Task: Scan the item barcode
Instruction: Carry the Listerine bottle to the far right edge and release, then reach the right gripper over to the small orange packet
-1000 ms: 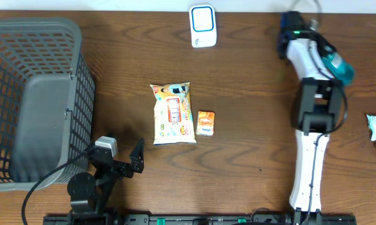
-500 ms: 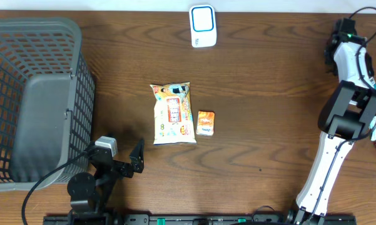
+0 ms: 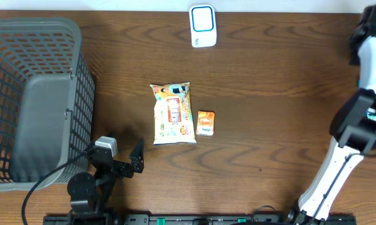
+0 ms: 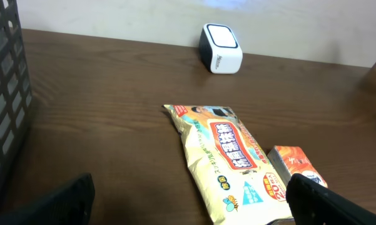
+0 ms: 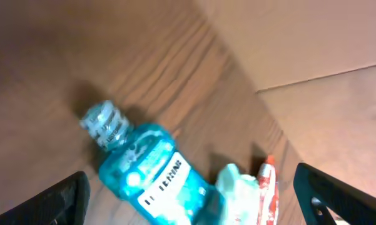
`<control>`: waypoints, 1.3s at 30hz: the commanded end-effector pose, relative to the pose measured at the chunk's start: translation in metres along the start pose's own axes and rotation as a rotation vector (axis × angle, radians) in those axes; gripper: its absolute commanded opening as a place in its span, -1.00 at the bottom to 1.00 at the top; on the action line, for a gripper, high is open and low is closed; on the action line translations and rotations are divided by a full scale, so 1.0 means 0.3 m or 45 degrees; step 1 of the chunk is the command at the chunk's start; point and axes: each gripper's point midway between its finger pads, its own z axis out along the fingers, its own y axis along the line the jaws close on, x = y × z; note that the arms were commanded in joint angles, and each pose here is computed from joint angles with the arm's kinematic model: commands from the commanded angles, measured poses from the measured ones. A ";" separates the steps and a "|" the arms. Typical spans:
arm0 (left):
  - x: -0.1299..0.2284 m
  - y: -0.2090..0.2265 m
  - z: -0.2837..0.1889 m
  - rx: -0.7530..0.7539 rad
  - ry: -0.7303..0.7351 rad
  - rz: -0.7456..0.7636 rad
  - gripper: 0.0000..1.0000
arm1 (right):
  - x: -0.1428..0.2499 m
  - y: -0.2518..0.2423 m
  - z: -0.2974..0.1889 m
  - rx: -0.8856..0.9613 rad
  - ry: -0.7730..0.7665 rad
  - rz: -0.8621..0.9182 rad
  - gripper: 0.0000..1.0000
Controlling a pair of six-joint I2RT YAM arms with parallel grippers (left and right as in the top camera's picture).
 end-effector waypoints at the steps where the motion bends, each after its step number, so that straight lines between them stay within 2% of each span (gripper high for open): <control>1: 0.037 0.013 0.007 -0.013 0.035 -0.023 0.96 | -0.124 -0.082 -0.262 -0.269 -0.145 0.214 0.99; 3: 0.037 0.013 0.007 -0.013 0.035 -0.023 0.96 | -0.145 -0.042 -0.394 -0.529 -0.175 0.227 0.99; 4: 0.037 0.013 0.007 -0.013 0.035 -0.023 0.96 | -0.149 0.002 -0.533 -0.773 -0.199 0.212 0.99; 6: 0.037 0.013 0.007 -0.013 0.035 -0.023 0.96 | -0.137 0.041 -0.699 -1.010 -0.219 0.189 0.99; 9: 0.037 0.013 0.007 -0.013 0.035 -0.023 0.96 | -0.077 0.079 -0.885 -1.216 -0.174 0.180 0.99; 13: 0.037 0.013 0.007 -0.013 0.035 -0.023 0.96 | 0.115 0.194 -1.111 -1.454 0.060 0.068 0.99; 18: 0.037 0.013 0.007 -0.013 0.035 -0.023 0.96 | 0.405 0.350 -1.244 -1.401 0.334 -0.170 0.98; 21: 0.037 0.013 0.007 -0.013 0.035 -0.023 0.96 | 0.569 0.440 -1.307 -1.360 0.409 -0.330 0.98; 26: 0.037 0.013 0.007 -0.013 0.035 -0.023 0.96 | 0.771 0.562 -1.366 -1.288 0.342 -0.565 0.98; 31: 0.037 0.013 0.007 -0.013 0.035 -0.023 0.96 | 1.008 0.644 -1.353 -1.207 0.377 -0.739 0.98; 36: 0.037 0.013 0.007 -0.013 0.035 -0.023 0.96 | 1.181 0.702 -1.331 -1.179 0.362 -0.857 0.87; 38: 0.037 0.013 0.007 -0.013 0.035 -0.023 0.95 | 1.203 0.723 -1.310 -1.152 0.302 -0.871 0.75; 39: 0.037 0.013 0.007 -0.013 0.035 -0.023 0.96 | 1.202 0.732 -1.295 -1.130 0.263 -0.870 0.63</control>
